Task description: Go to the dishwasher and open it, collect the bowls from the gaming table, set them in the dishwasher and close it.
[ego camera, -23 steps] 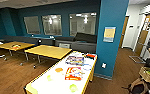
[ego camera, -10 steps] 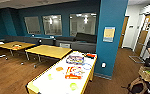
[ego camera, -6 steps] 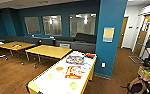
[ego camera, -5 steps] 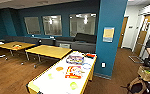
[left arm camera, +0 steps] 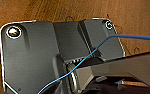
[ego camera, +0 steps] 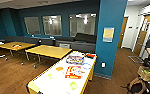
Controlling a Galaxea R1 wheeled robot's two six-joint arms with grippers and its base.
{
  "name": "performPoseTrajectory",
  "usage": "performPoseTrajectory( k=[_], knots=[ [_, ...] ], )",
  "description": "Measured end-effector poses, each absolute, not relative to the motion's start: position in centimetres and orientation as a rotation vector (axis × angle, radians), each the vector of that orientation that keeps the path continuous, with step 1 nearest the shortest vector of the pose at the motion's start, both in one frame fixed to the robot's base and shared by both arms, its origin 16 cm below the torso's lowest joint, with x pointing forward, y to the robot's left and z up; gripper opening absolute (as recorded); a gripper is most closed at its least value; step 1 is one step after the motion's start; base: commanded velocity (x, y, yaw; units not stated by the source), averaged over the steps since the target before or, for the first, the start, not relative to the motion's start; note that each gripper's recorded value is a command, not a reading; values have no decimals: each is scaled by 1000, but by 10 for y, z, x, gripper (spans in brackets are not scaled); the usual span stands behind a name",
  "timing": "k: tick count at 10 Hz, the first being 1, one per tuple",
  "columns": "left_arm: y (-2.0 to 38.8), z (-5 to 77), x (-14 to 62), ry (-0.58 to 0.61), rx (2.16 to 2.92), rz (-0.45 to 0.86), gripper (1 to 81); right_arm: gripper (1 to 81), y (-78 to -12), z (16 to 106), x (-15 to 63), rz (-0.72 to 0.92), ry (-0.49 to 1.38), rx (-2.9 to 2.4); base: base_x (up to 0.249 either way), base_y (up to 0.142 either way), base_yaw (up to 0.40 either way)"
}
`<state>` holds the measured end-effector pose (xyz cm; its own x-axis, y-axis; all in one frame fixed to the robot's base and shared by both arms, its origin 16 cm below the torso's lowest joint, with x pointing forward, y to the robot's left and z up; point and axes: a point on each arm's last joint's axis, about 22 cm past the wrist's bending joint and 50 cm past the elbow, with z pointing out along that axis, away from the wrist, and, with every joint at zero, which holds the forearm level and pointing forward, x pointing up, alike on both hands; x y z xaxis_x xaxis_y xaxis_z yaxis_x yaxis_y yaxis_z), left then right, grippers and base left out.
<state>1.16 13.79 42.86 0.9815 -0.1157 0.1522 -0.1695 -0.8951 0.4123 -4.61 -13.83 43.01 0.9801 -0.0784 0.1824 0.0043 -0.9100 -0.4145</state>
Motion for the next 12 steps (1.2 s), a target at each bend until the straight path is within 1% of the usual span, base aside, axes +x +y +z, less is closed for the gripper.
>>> performPoseTrajectory(
  k=[2, 4, 6, 8, 10, 12],
  knots=[
    [138, 428, 12, -204, 2692, 171, 811, 811, -138, 430, -46, -273, 50, -2701, 0, 76, 0],
    [130, 430, 9, -201, 2680, 169, 811, 811, -144, 429, -47, -273, 48, -2709, 0, 75, 0],
    [142, 428, 15, -204, 2696, 180, 811, 811, -127, 432, -42, -280, 49, -2685, 0, 74, 0],
    [130, 430, 11, -201, 2679, 175, 811, 811, -139, 430, -46, -273, 46, -2701, 0, 75, 0],
    [139, 428, 10, -203, 2692, 171, 811, 811, -129, 432, -46, -273, 46, -2689, 0, 78, 0],
    [133, 429, 10, -201, 2684, 172, 811, 811, -133, 431, -45, -275, 45, -2694, 0, 84, 0]
  ],
)
